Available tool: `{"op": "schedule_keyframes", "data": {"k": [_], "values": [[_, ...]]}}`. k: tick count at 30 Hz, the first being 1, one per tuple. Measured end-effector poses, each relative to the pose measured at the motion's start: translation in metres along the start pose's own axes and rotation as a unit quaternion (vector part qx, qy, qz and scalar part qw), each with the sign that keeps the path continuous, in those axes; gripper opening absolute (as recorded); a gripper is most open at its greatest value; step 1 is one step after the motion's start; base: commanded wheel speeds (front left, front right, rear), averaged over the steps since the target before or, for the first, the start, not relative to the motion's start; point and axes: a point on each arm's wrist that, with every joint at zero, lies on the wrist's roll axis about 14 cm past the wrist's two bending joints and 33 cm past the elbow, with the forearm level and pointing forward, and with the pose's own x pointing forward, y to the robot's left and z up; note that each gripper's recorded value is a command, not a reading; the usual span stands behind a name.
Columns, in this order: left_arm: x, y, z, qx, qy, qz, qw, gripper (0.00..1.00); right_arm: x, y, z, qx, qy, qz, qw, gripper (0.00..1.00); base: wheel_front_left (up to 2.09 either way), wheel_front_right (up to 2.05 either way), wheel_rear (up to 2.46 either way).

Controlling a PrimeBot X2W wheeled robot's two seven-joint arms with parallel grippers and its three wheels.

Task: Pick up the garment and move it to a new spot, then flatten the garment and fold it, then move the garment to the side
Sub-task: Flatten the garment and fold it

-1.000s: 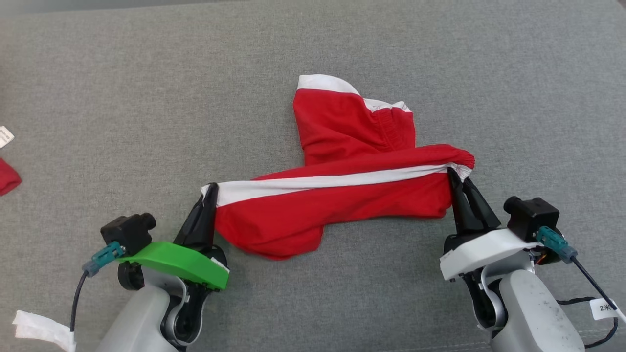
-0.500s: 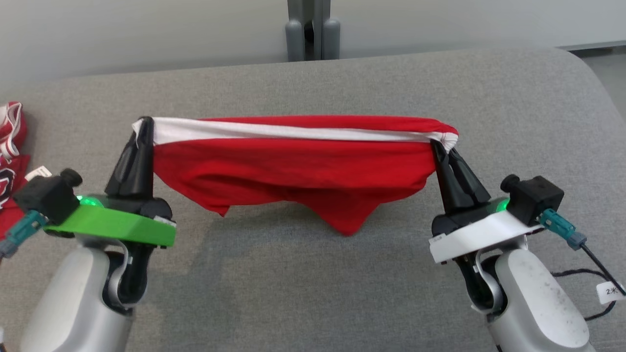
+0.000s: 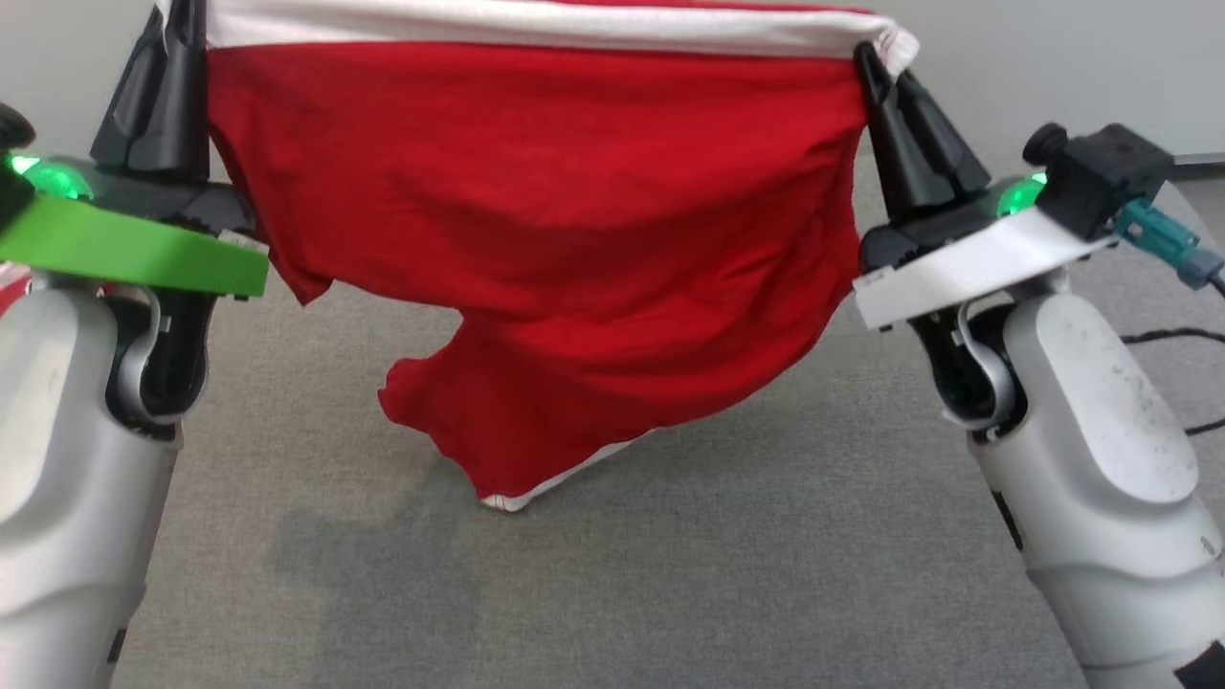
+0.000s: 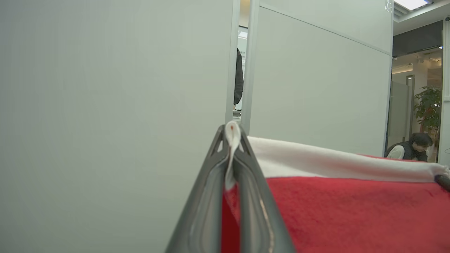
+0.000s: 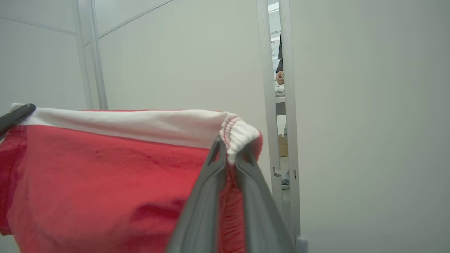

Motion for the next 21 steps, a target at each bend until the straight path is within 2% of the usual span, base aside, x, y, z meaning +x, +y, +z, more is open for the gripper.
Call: {"op": "schedule_keyframes", "data": {"k": [4,8,12,18,21], "values": [[0.022,0.012,-0.011,0.013,0.012,0.002,1.0,0.0,0.035,-0.009,-0.004,-0.007,-0.003,0.0,1.0,0.0,0.0,0.0,0.0],[0.058,0.026,-0.004,0.038,-0.012,-0.001,0.999,0.0,0.079,-0.009,-0.008,-0.041,-0.019,0.022,0.999,0.0,0.0,0.0,0.0],[0.088,0.038,-0.008,0.045,-0.034,-0.001,0.998,0.0,0.113,-0.037,-0.02,-0.072,-0.027,0.001,0.997,0.0,0.0,0.0,0.0],[0.105,0.038,-0.024,0.039,-0.063,-0.006,0.997,0.0,0.134,-0.078,-0.039,-0.112,-0.032,-0.041,0.992,0.0,0.0,0.0,0.0],[0.082,0.047,-0.072,0.019,-0.014,0.015,1.0,0.0,0.119,-0.082,-0.088,-0.112,0.019,-0.042,0.993,0.0,0.0,0.0,0.0]]}}
